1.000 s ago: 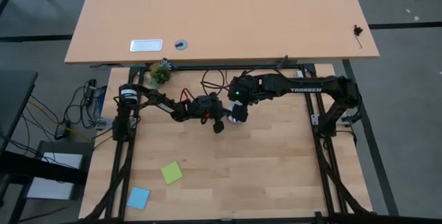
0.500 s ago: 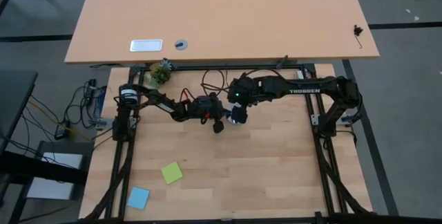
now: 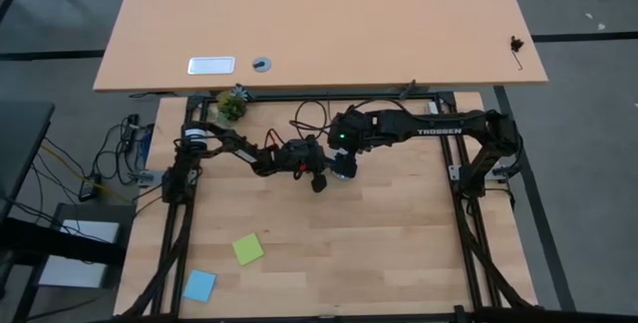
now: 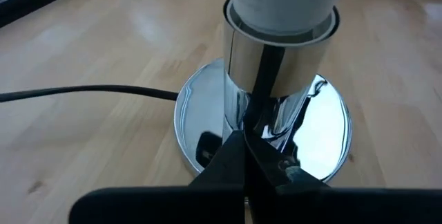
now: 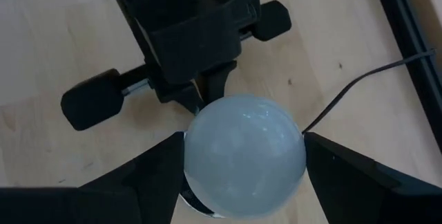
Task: Screw lightbulb
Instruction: Insert the lightbulb into the lamp
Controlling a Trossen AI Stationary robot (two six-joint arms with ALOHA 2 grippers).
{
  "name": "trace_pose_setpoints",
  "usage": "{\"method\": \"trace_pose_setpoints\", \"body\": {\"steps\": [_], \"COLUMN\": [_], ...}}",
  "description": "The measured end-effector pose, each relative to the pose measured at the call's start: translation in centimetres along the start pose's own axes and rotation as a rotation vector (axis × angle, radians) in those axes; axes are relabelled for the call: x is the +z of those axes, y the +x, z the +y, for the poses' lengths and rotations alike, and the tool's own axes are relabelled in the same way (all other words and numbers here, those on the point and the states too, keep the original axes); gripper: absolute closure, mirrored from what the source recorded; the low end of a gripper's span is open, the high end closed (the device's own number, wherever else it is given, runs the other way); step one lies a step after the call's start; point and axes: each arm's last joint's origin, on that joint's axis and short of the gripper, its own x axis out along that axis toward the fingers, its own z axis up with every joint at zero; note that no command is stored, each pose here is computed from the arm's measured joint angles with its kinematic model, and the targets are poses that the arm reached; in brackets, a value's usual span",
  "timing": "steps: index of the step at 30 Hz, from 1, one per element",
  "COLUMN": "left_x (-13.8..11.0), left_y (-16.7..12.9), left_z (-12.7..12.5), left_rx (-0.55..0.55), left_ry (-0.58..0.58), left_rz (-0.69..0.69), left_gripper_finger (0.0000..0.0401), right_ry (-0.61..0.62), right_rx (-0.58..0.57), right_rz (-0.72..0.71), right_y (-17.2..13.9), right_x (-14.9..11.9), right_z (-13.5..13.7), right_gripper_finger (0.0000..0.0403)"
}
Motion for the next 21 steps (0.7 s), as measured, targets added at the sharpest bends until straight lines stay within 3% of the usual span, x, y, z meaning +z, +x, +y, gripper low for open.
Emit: {"method": "trace_pose_setpoints", "body": {"steps": [10, 21], "left_x": [-0.11, -0.19], "left_y": [0.03, 0.04], "left_z": [-0.01, 0.00], "left_rx": [-0.003, -0.003], "left_ry": [0.002, 0.003], "left_rz": [0.008, 0.012], "left_gripper_finger": [0.0401, 0.0401], "right_ry": [0.002, -0.097], "right_rx": [-0.005, -0.012], "right_rz": [0.045, 0.066], "right_y": [-0.05, -0.08], "right_x": [-0.45, -0.64], "right_z": [-0.02, -0.06], "right_gripper_finger": [0.0112, 0.0052]}}
